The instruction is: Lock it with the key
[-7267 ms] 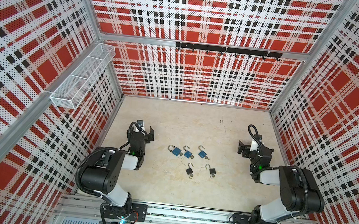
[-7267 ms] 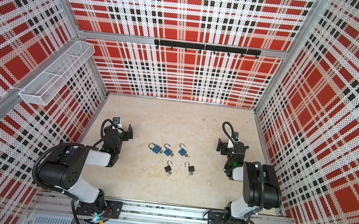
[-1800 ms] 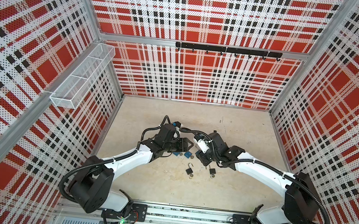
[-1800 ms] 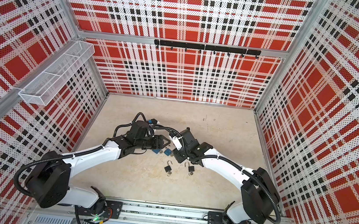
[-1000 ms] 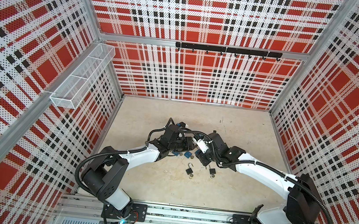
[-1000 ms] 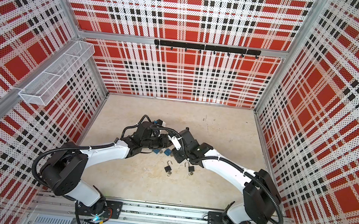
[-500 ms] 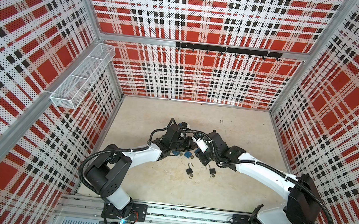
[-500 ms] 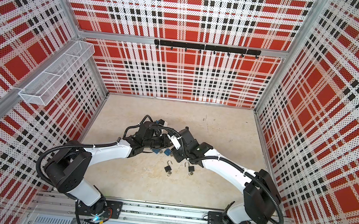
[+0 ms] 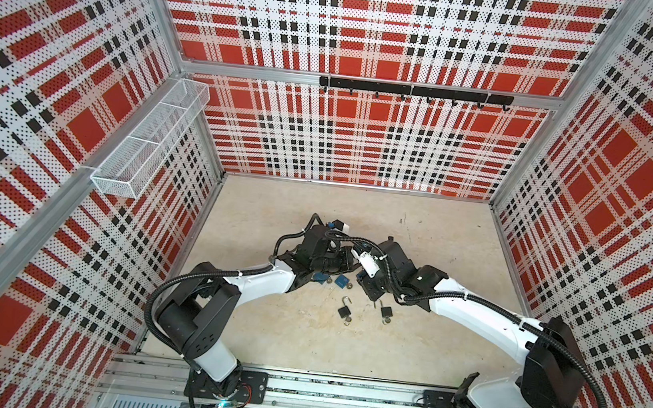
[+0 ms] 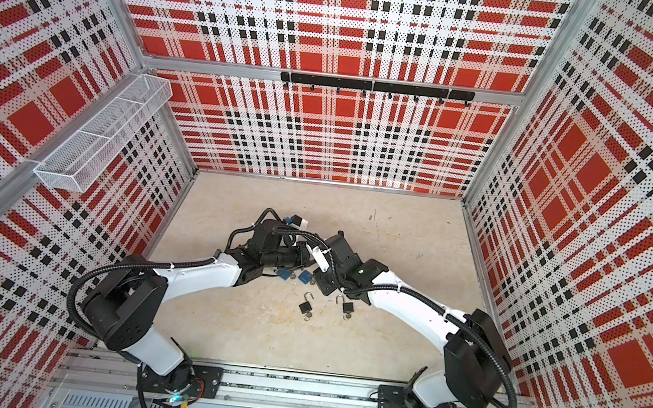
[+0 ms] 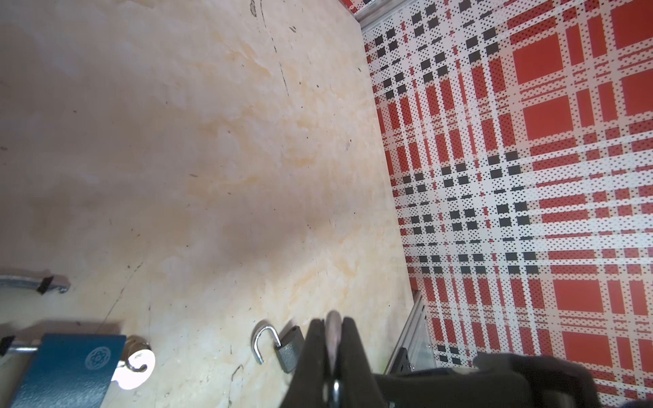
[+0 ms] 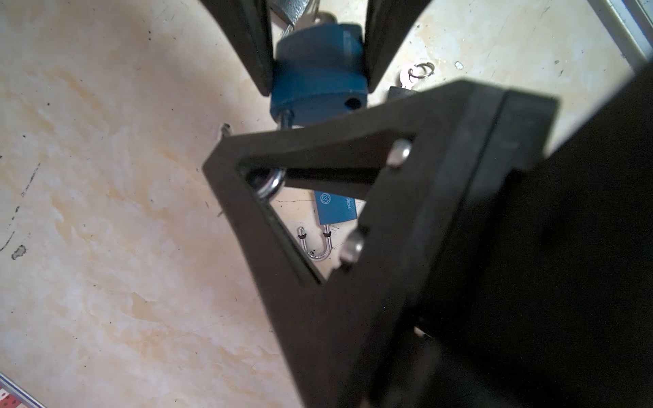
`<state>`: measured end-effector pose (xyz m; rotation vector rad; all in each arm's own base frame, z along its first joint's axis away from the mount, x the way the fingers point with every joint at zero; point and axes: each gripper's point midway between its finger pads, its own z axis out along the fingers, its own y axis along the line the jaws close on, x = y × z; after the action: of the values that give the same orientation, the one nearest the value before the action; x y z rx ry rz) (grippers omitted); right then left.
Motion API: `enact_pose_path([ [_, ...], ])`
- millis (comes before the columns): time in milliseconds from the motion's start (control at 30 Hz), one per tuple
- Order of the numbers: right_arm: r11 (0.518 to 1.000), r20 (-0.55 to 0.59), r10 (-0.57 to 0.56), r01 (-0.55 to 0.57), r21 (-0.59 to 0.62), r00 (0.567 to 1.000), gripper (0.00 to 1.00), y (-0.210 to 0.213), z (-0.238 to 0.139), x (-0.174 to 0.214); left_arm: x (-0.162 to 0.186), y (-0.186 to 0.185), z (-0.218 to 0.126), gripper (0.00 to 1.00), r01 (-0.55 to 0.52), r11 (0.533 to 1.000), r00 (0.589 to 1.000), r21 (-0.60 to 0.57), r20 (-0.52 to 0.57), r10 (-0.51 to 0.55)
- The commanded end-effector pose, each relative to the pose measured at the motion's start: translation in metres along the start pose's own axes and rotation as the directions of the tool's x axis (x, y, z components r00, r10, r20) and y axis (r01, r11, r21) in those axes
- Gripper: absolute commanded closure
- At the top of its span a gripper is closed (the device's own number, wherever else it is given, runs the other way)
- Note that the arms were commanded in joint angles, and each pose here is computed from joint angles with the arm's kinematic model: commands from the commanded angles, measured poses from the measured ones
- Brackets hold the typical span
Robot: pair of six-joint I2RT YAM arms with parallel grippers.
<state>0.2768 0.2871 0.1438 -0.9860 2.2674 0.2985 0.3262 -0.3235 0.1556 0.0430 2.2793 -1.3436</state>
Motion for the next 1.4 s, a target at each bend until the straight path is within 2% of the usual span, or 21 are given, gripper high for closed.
enact_pose_path([
  [0, 1.000, 0.153, -0.011, 0.015, -0.026, 0.988, 0.75, 0.007, -0.022, -0.040, -0.002, -0.002, 0.004, 1.00, 0.004, 1.000, 1.000, 0.010, 0.009, -0.004],
  [33, 0.999, 0.160, -0.008, 0.013, -0.034, 0.987, 0.68, 0.009, -0.023, -0.041, -0.003, -0.003, 0.003, 1.00, 0.009, 1.000, 1.000, 0.011, 0.014, -0.009],
  [100, 0.999, 0.183, 0.009, 0.000, -0.051, 0.983, 0.48, 0.011, -0.027, -0.044, -0.007, -0.004, 0.000, 1.00, 0.026, 1.000, 0.999, 0.013, 0.040, -0.026],
  [167, 0.998, 0.213, 0.023, -0.009, -0.069, 0.977, 0.40, 0.013, -0.032, -0.046, -0.012, -0.006, -0.003, 1.00, 0.040, 0.999, 0.997, 0.021, 0.069, -0.042],
  [233, 0.995, 0.246, 0.043, -0.021, -0.094, 0.968, 0.39, 0.015, -0.039, -0.050, -0.020, -0.011, -0.008, 1.00, 0.058, 0.998, 0.993, 0.034, 0.105, -0.062],
  [367, 0.982, 0.319, 0.127, -0.073, -0.175, 0.939, 0.37, 0.014, -0.057, -0.057, -0.037, -0.022, -0.019, 1.00, 0.085, 0.994, 0.979, 0.063, 0.178, -0.095],
  [500, 0.957, 0.422, 0.240, -0.140, -0.253, 0.874, 0.38, -0.006, -0.079, -0.063, -0.050, -0.038, -0.032, 1.00, 0.108, 0.989, 0.964, 0.105, 0.230, -0.130],
  [567, 0.955, 0.457, 0.253, -0.145, -0.257, 0.853, 0.38, -0.012, -0.086, -0.062, -0.053, -0.043, -0.038, 1.00, 0.124, 0.985, 0.958, 0.118, 0.245, -0.150],
  [700, 0.956, 0.481, 0.256, -0.146, -0.254, 0.838, 0.39, -0.020, -0.088, -0.059, -0.057, -0.055, -0.048, 1.00, 0.148, 0.977, 0.946, 0.152, 0.265, -0.185],
  [833, 0.941, 0.520, 0.298, -0.154, -0.301, 0.800, 0.41, -0.028, -0.091, -0.061, -0.057, -0.065, -0.055, 1.00, 0.174, 0.968, 0.937, 0.180, 0.271, -0.219],
  [1000, 0.938, 0.519, 0.287, -0.126, -0.324, 0.805, 0.49, -0.027, -0.089, -0.067, -0.054, -0.070, -0.057, 1.00, 0.198, 0.960, 0.933, 0.198, 0.263, -0.247],
  [1367, 0.933, 0.496, 0.277, -0.106, -0.345, 0.823, 0.51, -0.025, -0.075, -0.074, -0.054, -0.082, -0.057, 1.00, 0.203, 0.953, 0.935, 0.226, 0.245, -0.257],
])
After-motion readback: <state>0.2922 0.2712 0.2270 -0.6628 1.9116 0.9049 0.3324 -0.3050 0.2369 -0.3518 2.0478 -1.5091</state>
